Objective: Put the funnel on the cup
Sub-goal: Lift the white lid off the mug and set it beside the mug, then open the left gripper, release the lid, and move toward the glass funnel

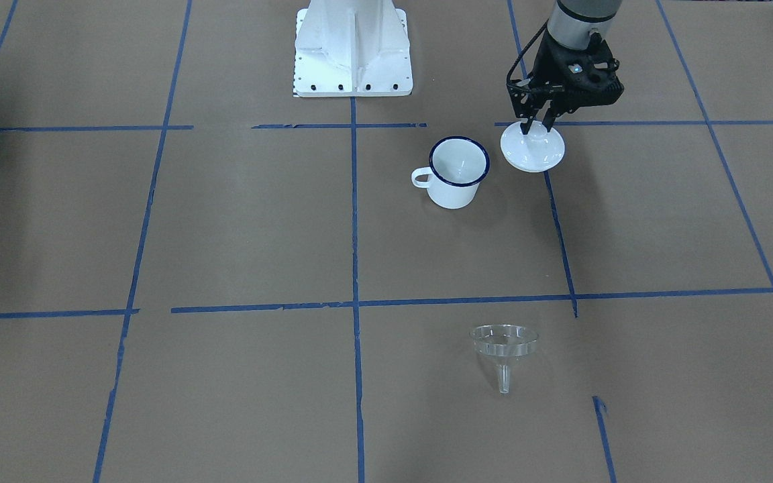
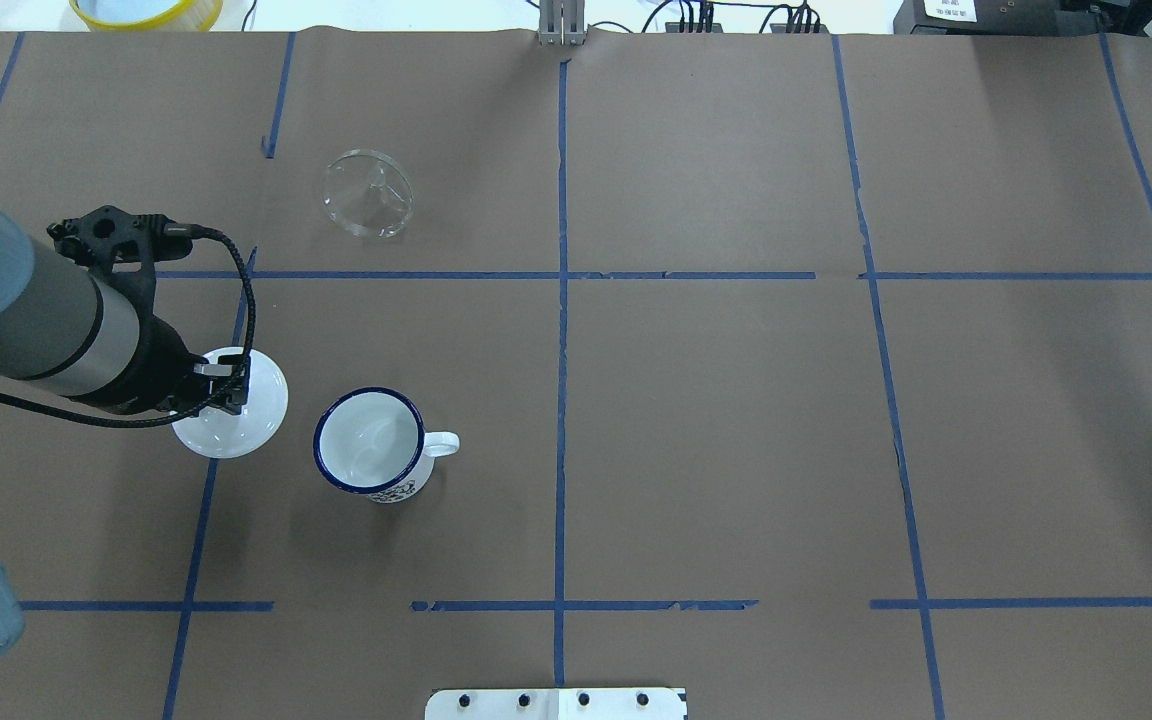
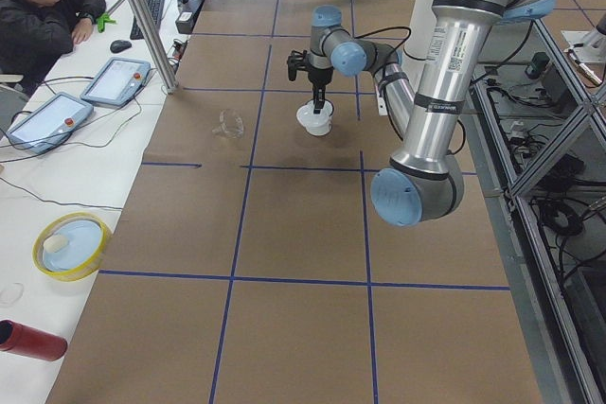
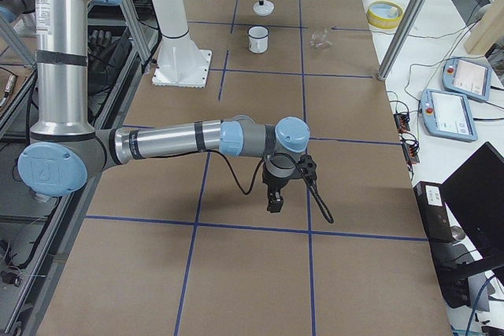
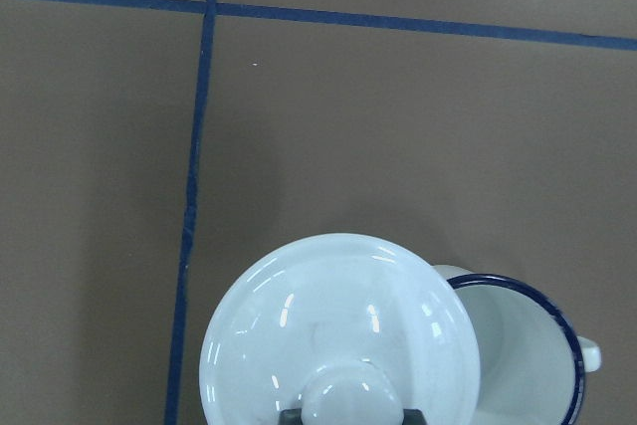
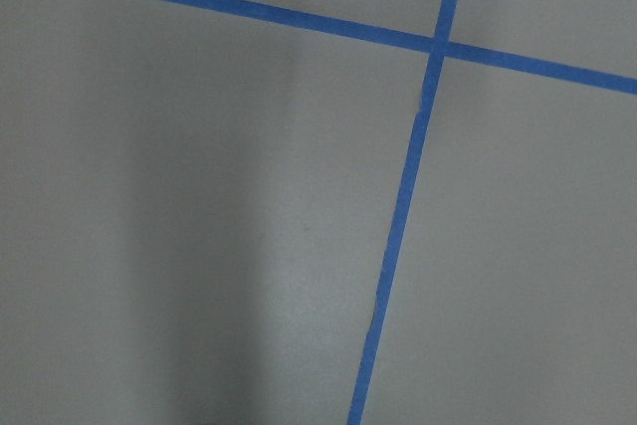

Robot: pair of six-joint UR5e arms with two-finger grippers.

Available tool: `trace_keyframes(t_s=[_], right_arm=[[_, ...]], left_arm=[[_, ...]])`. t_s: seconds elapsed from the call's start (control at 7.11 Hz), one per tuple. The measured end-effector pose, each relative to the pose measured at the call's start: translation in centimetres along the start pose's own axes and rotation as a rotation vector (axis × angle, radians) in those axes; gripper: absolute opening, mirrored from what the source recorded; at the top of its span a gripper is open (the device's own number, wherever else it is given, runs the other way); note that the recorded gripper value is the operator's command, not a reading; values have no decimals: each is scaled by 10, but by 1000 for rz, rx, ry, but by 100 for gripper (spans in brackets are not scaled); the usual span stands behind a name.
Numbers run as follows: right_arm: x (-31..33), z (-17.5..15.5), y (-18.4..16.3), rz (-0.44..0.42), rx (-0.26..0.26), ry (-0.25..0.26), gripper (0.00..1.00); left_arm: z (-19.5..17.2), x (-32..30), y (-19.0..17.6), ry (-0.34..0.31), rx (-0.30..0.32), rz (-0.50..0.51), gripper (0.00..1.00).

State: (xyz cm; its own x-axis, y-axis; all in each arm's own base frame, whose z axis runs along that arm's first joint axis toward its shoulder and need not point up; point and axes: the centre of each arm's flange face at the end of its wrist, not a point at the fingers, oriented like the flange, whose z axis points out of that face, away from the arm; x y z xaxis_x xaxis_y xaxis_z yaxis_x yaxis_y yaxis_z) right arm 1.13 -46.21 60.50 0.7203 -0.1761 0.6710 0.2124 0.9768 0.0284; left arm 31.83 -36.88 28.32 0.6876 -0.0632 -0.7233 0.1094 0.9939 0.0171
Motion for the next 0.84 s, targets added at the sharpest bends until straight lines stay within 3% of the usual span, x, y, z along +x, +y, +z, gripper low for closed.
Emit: trace_keyframes(t_s=[0.42,0.84], right_arm=[[0,0,0,1,-1,0,100],[0,0,0,0,0,0,100]], left_arm=[[74,-31,-13,20,1,-23,0],[118,-33,-28,6,-7,-23,0]])
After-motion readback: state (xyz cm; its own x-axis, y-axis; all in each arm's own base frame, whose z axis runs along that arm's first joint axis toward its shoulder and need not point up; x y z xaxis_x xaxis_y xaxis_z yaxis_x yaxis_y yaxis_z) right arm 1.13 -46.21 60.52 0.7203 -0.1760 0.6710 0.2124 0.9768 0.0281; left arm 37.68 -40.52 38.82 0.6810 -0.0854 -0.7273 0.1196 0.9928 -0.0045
